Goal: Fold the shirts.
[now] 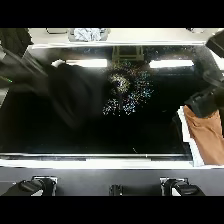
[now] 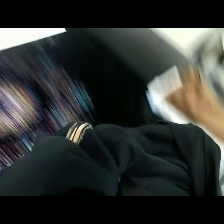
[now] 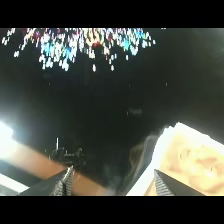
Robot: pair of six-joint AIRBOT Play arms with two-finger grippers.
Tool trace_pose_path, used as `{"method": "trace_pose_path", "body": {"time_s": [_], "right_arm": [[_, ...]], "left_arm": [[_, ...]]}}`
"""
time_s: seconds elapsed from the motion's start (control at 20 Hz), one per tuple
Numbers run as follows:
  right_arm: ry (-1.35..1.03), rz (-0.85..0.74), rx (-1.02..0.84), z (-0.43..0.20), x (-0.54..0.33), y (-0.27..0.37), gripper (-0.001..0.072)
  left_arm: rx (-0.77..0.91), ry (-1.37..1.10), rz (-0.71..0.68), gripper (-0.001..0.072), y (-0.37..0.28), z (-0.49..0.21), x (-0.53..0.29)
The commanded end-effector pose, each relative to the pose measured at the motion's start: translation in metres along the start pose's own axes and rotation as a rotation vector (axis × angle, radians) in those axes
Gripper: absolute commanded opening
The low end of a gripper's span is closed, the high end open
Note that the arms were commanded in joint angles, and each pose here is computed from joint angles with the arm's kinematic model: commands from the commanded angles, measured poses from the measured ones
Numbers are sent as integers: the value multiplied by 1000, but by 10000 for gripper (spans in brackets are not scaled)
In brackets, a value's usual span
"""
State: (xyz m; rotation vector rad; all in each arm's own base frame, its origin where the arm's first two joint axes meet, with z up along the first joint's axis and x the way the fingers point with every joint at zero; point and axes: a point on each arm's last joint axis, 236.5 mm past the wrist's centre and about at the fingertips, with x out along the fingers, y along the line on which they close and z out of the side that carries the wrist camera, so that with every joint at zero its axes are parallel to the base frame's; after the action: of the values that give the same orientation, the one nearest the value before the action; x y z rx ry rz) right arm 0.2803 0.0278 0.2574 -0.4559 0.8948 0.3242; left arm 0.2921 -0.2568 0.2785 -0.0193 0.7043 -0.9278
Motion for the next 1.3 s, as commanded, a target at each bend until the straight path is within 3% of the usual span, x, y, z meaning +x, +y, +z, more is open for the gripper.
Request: {"method": "trace_pose_path", "body": {"time_s": [0.0,0.25,0.3,0.35,0.4,0.6,0.7,0.8,1.0,1.25], "right_arm": [[56,-8,3,-26,-20,6,596],[92,11,17,-26,-6,5,595],[105,18,17,-25,0,5,595],[120,26,17,-25,6,4,595],[136,35,17,-24,12,4,595],[214,76,16,-24,47,2,596],[258,99,18,-32,74,4,597],[325,137,22,-55,109,15,612],[393,392,114,-110,186,95,624],[548,671,207,-183,205,180,688]], "left_arm": [[47,247,-128,24,-38,-119,91],[-70,392,-93,32,-32,-236,176],[-79,410,-91,195,-31,-240,181],[-82,399,-87,615,-28,-233,182],[-81,372,-75,713,-21,-216,177],[-18,279,154,711,72,-125,102],[-144,304,242,710,117,-126,63],[-297,436,257,707,140,-174,43],[-568,569,-56,708,65,-279,81],[-733,547,-230,708,-5,-346,116]]}}
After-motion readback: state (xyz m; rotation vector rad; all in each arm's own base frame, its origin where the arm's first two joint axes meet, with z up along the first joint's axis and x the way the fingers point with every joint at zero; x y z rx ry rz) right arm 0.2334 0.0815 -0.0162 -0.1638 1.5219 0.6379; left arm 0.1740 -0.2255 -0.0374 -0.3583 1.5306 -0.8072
